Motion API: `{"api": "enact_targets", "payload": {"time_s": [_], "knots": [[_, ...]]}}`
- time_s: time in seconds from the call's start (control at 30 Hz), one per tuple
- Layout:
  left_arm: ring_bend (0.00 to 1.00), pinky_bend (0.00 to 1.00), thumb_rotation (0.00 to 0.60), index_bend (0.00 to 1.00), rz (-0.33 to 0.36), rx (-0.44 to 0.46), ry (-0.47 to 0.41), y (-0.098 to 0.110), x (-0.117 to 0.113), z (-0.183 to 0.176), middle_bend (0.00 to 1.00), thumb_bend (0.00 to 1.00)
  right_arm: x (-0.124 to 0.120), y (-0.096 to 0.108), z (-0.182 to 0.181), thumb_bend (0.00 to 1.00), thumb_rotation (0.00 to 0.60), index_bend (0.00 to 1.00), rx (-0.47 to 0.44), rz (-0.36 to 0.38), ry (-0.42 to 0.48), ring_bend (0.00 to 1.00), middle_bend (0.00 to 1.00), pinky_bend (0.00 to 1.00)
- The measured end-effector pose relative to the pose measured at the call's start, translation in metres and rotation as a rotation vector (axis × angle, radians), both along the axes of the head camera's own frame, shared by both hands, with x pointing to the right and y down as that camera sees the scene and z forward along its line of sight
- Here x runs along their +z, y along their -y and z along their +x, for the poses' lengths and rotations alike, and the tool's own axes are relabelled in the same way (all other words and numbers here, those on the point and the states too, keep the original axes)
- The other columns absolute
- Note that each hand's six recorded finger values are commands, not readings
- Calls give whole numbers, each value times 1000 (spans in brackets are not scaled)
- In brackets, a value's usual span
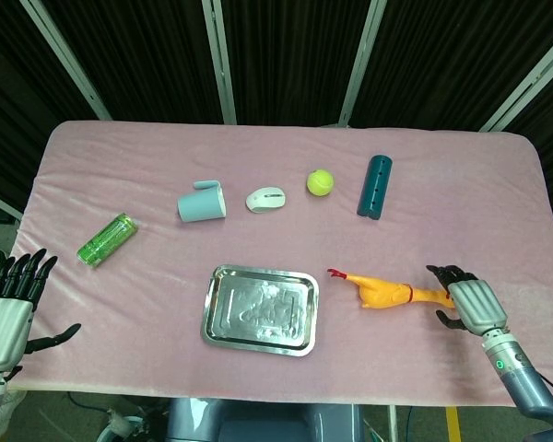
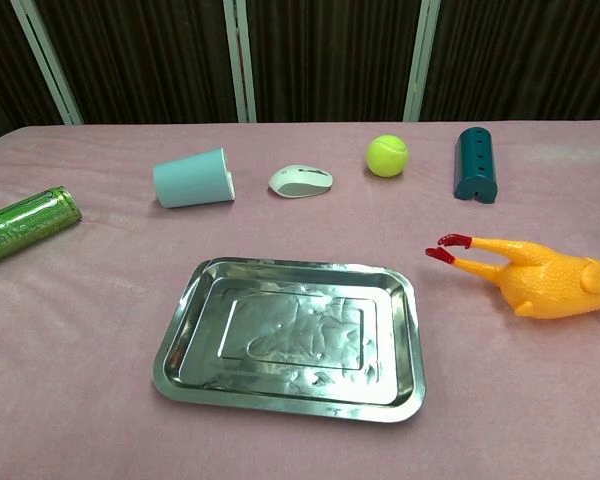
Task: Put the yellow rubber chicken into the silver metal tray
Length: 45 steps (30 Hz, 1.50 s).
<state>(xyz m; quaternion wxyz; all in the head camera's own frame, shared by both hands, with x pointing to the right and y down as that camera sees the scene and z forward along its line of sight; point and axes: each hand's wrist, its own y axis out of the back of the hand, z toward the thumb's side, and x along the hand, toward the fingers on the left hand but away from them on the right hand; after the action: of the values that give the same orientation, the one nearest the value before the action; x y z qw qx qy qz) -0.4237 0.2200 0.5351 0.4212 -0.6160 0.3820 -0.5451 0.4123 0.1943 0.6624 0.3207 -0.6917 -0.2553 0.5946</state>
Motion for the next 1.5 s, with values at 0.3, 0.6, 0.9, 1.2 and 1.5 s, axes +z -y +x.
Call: {"api": "enact_targets", "payload": {"time_s": [0.3,0.6,0.9,1.2,1.5], "knots": [[0,0,600,0,-7,5,-3,1,0,1,0,0,21,3,7,336,600,240,23,-41,-24,207,251,331],[0,0,600,0,-17,-6,0,0,3,-2,0,0,31,7,7,335,600,265,43,-56,-19,225,271,348],[0,0,600,0,-21,-17,3,-1,5,-6,0,0,39,11,-3,335,600,272,20,-61,-10,231,275,348],[0,0,600,0,-31,-26,5,-2,7,-10,0,0,44,11,-8,335,600,409,16,-70,-2,319,369,410],[0,0,600,0,-34,-25,7,-1,9,-10,0,0,48,12,-9,442,600,568,22,-70,10,450,484,554]]}}
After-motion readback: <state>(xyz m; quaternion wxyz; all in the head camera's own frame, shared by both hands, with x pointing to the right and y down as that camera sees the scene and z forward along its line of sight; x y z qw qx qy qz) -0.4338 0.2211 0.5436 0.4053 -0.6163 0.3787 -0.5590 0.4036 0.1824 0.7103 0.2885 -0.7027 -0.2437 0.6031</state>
